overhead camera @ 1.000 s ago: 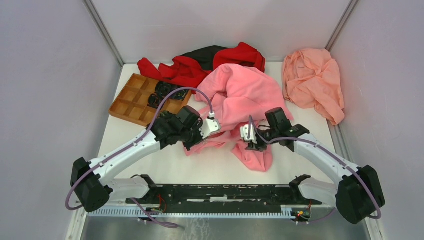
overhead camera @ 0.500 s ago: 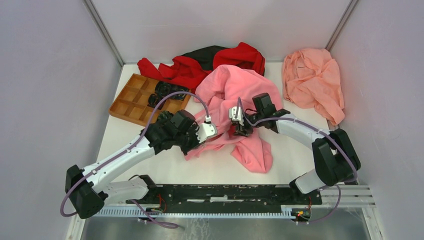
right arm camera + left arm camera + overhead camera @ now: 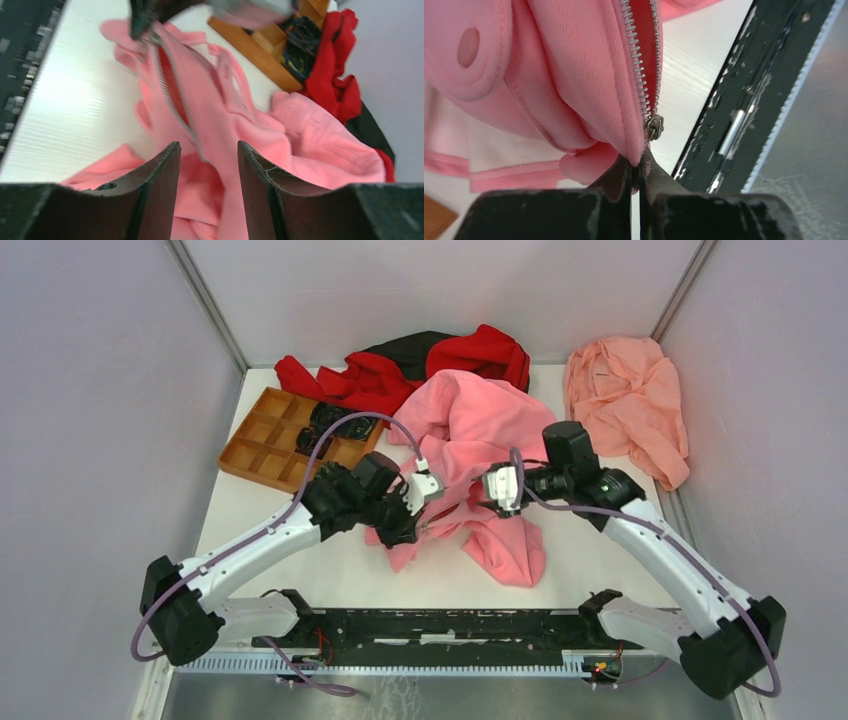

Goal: Zip up the jacket
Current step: Adjust the jacket at the center of the board.

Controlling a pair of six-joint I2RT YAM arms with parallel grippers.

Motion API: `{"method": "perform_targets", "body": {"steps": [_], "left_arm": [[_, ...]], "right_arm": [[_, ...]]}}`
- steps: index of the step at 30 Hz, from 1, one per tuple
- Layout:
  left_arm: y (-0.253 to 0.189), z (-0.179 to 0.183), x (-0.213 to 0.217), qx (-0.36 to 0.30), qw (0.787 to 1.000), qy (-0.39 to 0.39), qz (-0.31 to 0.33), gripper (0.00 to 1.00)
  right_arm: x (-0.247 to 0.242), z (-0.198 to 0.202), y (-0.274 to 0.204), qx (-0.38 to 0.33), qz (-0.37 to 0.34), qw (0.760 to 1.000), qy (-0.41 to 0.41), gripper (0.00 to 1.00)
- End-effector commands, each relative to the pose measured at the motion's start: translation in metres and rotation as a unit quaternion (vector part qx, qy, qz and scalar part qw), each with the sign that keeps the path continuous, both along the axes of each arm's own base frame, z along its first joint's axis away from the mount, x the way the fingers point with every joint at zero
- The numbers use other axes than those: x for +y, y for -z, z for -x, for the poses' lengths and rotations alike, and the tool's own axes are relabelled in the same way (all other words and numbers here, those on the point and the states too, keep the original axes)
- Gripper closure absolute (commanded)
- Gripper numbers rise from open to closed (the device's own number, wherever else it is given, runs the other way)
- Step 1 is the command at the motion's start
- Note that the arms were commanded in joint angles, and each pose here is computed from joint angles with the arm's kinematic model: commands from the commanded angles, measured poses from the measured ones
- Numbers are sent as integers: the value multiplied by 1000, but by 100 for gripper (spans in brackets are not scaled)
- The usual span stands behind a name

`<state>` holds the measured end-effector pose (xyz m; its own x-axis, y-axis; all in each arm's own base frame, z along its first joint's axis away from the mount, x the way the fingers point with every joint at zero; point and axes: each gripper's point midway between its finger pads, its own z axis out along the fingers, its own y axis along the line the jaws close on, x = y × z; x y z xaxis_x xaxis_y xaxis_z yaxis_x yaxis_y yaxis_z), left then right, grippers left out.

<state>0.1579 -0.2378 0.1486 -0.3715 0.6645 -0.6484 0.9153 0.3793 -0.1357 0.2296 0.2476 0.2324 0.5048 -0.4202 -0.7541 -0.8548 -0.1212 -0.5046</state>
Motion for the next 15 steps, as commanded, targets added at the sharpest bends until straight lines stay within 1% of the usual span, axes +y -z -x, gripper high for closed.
{"method": "perform_targets", "body": {"steps": [1,2,3,4,7,10,15], "left_arm": [[-30,-4,-49,87,987,-70,114,98],[-30,-4,-55,106,983,-81,124,98],[-29,-4,-60,123,980,-90,131,98],[-28,-4,-64,140,976,-98,135,98],[-28,-3,-73,180,968,-114,133,98],[-31,-1,-80,211,960,-117,139,98],[-29,2,-87,237,955,-113,139,98]], "right_arm": [[-2,66,30,141,-31,988,-56,50],[1,78,36,177,-45,981,-64,50],[5,85,42,199,-57,976,-70,52],[7,88,49,204,-55,975,-71,52],[12,82,60,205,-40,977,-49,52],[20,78,65,212,-44,976,-29,51],[26,67,70,202,-52,978,-2,48]]}}
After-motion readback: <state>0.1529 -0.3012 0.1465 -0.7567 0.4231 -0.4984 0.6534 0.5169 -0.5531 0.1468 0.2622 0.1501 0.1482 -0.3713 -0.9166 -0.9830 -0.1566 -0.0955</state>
